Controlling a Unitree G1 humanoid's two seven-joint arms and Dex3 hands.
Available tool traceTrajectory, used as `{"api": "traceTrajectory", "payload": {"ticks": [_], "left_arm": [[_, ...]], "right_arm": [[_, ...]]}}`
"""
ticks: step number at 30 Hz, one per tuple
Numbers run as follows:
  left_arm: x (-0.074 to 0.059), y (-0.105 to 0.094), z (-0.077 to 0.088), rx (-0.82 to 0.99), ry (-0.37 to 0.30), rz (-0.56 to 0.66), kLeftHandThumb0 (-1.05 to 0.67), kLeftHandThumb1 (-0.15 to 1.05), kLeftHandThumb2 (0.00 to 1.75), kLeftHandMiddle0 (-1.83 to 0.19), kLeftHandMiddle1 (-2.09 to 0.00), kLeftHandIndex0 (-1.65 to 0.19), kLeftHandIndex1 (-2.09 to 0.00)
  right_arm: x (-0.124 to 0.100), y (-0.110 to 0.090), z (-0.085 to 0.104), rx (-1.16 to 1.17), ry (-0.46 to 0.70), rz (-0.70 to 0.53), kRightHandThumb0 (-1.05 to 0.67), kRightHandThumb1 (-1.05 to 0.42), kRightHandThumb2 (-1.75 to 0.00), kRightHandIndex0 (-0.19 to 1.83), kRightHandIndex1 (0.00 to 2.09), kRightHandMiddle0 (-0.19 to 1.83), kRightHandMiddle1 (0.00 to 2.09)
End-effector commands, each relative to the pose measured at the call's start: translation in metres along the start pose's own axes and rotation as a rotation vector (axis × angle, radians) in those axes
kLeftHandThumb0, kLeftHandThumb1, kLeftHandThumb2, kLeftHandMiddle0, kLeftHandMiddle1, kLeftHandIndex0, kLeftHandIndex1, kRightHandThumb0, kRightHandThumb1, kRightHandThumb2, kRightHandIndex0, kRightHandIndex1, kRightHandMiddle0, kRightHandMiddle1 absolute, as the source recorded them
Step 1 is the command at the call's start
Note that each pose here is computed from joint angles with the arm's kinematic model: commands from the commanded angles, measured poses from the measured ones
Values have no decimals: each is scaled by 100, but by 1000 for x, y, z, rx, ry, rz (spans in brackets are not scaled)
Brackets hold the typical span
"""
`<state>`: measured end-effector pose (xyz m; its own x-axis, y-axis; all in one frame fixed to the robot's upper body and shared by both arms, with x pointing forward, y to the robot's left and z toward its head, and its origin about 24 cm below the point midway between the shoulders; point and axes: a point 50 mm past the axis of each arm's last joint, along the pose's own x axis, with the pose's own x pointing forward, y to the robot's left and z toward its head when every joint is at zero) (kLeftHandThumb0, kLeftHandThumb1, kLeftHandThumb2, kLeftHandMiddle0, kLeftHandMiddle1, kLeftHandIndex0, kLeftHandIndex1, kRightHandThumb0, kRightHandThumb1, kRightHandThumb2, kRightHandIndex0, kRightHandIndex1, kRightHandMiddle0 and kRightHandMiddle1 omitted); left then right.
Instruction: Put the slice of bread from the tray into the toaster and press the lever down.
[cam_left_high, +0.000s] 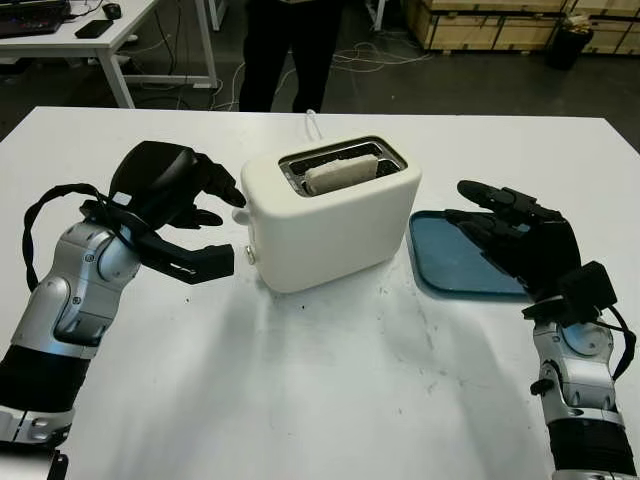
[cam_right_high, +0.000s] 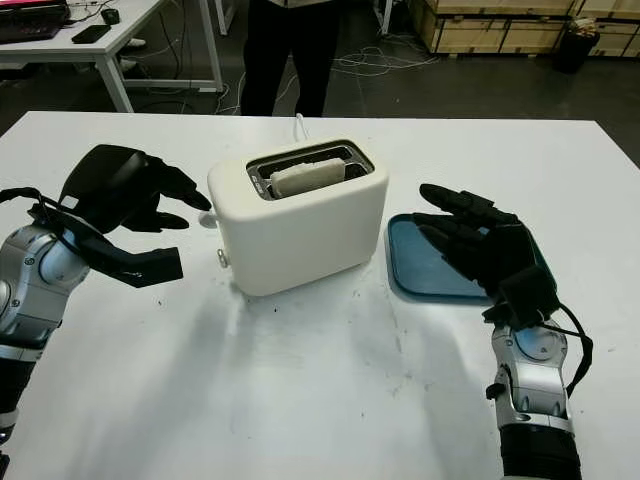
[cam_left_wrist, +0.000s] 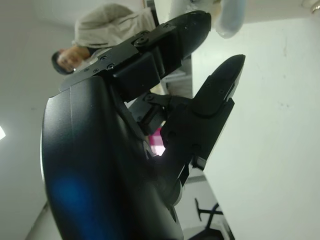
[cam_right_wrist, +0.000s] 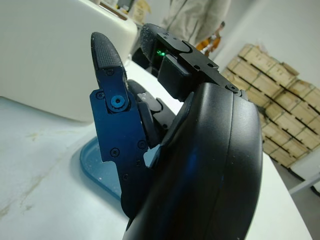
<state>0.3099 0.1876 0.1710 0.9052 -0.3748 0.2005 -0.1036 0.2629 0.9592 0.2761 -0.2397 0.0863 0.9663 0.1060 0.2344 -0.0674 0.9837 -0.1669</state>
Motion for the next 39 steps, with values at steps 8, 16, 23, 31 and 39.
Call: {"api": "traceTrajectory", "payload": {"ticks": [8,16,23,31,39], "left_arm": [[5,-2,7,3,-28,2,-16,67,0,-90,-151,-127,0],[5,-5,9,-15,-28,-11,-17,67,0,-89,-152,-128,0],[4,-5,9,-18,-34,-16,-18,68,1,-87,-154,-128,0],[3,-7,10,-22,-37,-26,-18,68,0,-88,-156,-132,-2],[2,-24,10,-15,-12,-119,-23,71,1,-84,-153,-132,-1]], "right_arm": [[-2,1,4,16,0,-5,-53,-91,0,90,0,81,0],[-3,0,4,16,-6,-6,-55,-92,0,91,0,81,0],[-2,1,3,12,1,-5,-54,-92,0,89,0,81,0],[-4,0,3,30,1,-7,-55,-92,0,91,0,81,0],[-7,-1,3,22,-6,-7,-54,-92,-1,91,0,82,0]]}}
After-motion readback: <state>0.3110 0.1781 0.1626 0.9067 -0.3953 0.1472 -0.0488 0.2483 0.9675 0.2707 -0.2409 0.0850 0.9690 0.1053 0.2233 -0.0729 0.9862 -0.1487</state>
